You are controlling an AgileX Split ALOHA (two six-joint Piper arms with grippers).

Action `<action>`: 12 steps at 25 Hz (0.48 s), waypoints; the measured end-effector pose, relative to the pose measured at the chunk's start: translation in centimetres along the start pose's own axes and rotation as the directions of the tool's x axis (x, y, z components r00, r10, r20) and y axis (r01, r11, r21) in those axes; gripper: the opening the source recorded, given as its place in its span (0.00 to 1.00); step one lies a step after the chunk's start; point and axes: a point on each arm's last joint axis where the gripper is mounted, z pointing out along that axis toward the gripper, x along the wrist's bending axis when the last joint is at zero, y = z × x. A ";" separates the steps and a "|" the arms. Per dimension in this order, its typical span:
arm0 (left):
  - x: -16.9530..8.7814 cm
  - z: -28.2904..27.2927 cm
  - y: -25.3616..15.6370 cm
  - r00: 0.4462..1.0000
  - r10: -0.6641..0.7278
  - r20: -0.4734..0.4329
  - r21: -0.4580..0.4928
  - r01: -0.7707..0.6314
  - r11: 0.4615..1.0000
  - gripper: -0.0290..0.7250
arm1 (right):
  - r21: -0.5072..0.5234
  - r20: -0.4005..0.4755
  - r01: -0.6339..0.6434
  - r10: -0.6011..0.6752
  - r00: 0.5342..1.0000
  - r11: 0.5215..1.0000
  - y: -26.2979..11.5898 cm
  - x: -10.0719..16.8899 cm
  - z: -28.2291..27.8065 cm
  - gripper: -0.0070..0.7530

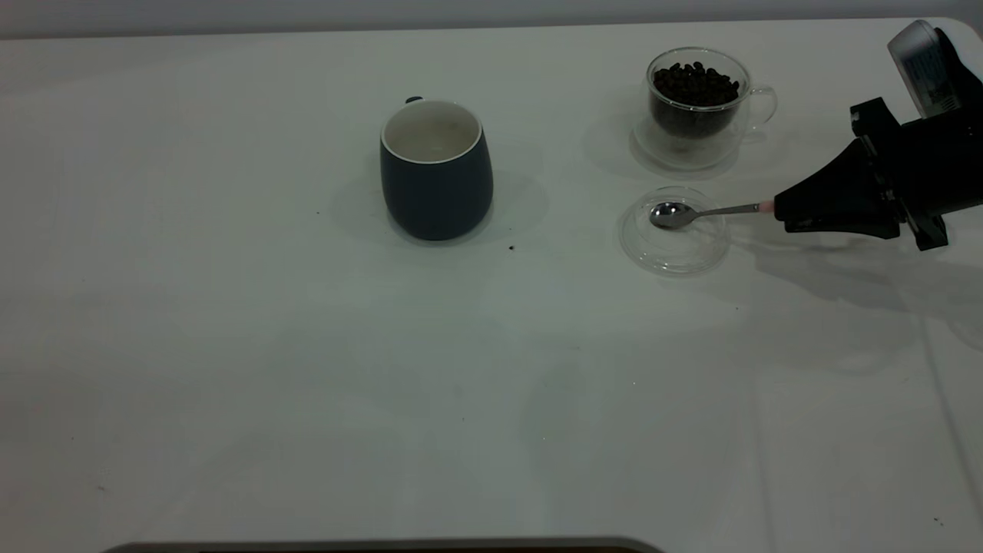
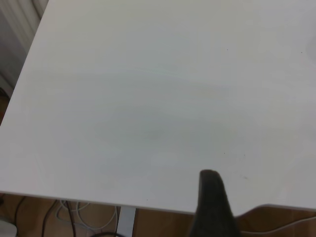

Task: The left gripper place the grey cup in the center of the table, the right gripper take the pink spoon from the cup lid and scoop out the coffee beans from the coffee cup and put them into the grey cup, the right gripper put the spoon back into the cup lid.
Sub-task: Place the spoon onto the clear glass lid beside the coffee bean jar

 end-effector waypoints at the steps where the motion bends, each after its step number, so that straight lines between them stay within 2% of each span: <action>1: 0.0 0.0 0.0 1.000 0.000 0.000 0.000 0.000 1.000 0.82 | 0.000 0.000 0.003 -0.003 1.000 1.000 0.0 0.0 0.0 0.14; 12: 0.0 0.0 0.0 1.000 0.000 0.000 0.000 0.000 1.000 0.82 | 0.007 0.002 0.026 -0.026 1.000 1.000 -0.1 0.2 0.3 0.16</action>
